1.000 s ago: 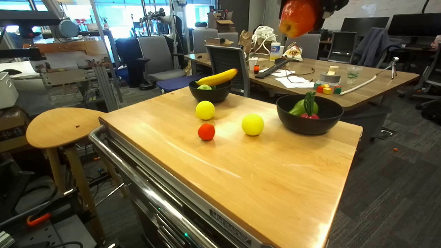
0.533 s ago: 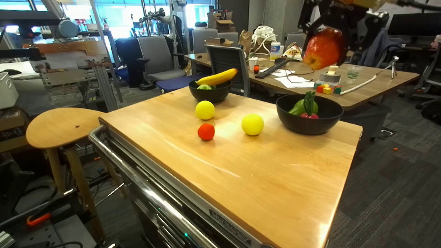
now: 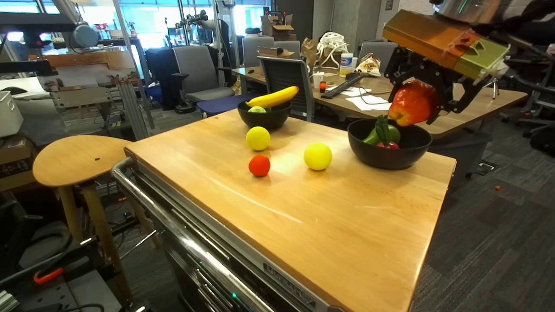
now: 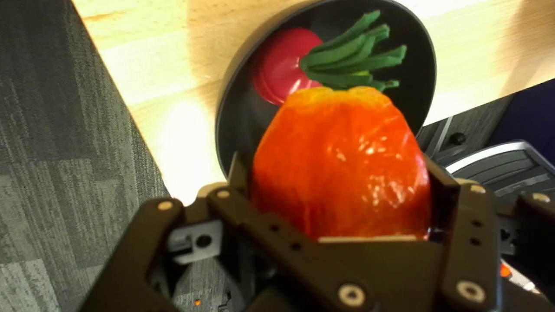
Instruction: Put the fruits inside the two black bowls
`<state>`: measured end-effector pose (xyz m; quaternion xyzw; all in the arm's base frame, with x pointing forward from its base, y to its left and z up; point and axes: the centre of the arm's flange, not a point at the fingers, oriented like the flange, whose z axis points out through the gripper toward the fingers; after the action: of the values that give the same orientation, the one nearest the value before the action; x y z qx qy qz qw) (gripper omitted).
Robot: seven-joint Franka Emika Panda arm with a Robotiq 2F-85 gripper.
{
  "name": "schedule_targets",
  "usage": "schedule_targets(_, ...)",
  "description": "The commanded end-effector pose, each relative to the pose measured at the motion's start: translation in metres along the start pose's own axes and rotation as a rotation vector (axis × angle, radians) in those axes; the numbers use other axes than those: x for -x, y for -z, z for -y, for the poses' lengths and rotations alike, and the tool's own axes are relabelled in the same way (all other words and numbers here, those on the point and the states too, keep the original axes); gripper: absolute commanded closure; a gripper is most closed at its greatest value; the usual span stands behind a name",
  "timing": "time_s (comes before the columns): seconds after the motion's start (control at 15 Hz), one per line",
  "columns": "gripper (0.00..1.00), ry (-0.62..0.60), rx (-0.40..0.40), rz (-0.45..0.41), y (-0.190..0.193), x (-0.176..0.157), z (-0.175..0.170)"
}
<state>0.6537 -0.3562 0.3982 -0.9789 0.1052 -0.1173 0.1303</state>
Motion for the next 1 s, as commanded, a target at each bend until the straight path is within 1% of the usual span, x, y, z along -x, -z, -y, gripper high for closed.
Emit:
schedule_targets(0.0,0.41,0.039,0.003,-0.002,0.006,-0.03,0.018)
schedule_targets(0.2,0.41,0.057,0.042,0.009,-0.002,-0.039,0.03)
schedule_targets(0.27,0.33,0.052,0.07,0.01,-0.008,-0.041,0.029)
schedule_targets(0.33,0.1,0.043,0.096,0.018,-0.012,-0.043,0.026)
schedule_targets(0.4,0.03,0.026,0.122,0.03,-0.017,-0.044,0.023)
schedule_targets(0.47,0.0,0.01,0.148,0.043,-0.021,-0.045,0.019)
schedule_targets(0.67,0.0,-0.026,0.146,0.082,-0.017,-0.041,0.019)
schedule_targets(0.73,0.0,-0.033,0.128,0.101,-0.01,-0.035,0.024)
schedule_targets(0.93,0.0,-0.026,0.134,0.175,0.029,-0.008,0.049)
